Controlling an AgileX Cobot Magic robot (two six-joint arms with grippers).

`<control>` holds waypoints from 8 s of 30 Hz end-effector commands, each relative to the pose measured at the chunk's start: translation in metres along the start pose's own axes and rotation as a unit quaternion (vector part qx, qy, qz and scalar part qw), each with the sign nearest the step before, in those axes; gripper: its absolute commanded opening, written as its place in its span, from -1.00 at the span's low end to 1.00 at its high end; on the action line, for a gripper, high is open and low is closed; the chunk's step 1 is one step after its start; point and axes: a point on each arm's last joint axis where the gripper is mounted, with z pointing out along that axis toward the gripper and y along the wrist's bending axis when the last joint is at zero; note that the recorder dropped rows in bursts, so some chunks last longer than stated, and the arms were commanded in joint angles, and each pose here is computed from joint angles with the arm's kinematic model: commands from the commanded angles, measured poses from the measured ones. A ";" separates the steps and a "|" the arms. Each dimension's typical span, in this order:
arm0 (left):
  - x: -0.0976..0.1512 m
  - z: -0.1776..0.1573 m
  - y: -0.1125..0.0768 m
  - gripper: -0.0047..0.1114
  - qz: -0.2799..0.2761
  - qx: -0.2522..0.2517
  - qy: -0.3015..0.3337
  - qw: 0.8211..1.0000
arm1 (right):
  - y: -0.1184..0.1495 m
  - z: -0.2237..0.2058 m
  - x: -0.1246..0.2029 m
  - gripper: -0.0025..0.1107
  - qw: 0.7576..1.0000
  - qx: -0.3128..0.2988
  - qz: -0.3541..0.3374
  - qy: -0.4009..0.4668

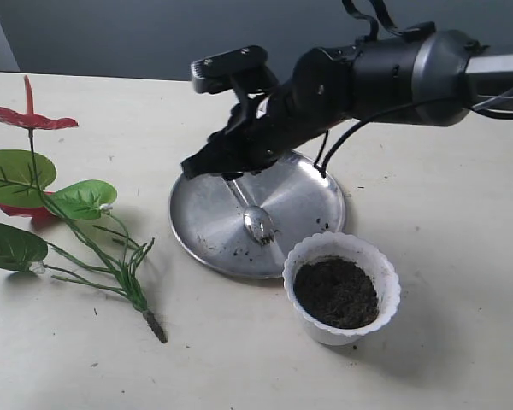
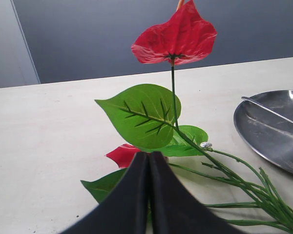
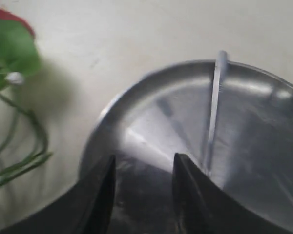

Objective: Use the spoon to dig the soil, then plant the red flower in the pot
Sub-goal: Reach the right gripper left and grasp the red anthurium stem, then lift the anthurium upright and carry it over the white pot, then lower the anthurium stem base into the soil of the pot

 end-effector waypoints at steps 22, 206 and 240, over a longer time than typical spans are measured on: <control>-0.002 0.000 0.000 -0.91 -0.002 0.003 -0.009 1.000 | 0.136 0.035 -0.032 -0.05 0.975 -0.098 -0.193 0.048; -0.002 0.000 0.000 -0.91 -0.002 0.003 -0.009 1.000 | -0.012 -0.114 0.201 -0.57 0.977 0.045 0.011 -0.208; -0.002 0.000 0.000 -0.91 -0.002 0.003 -0.009 1.000 | -0.013 -0.118 0.204 -0.11 0.980 0.049 0.038 -0.190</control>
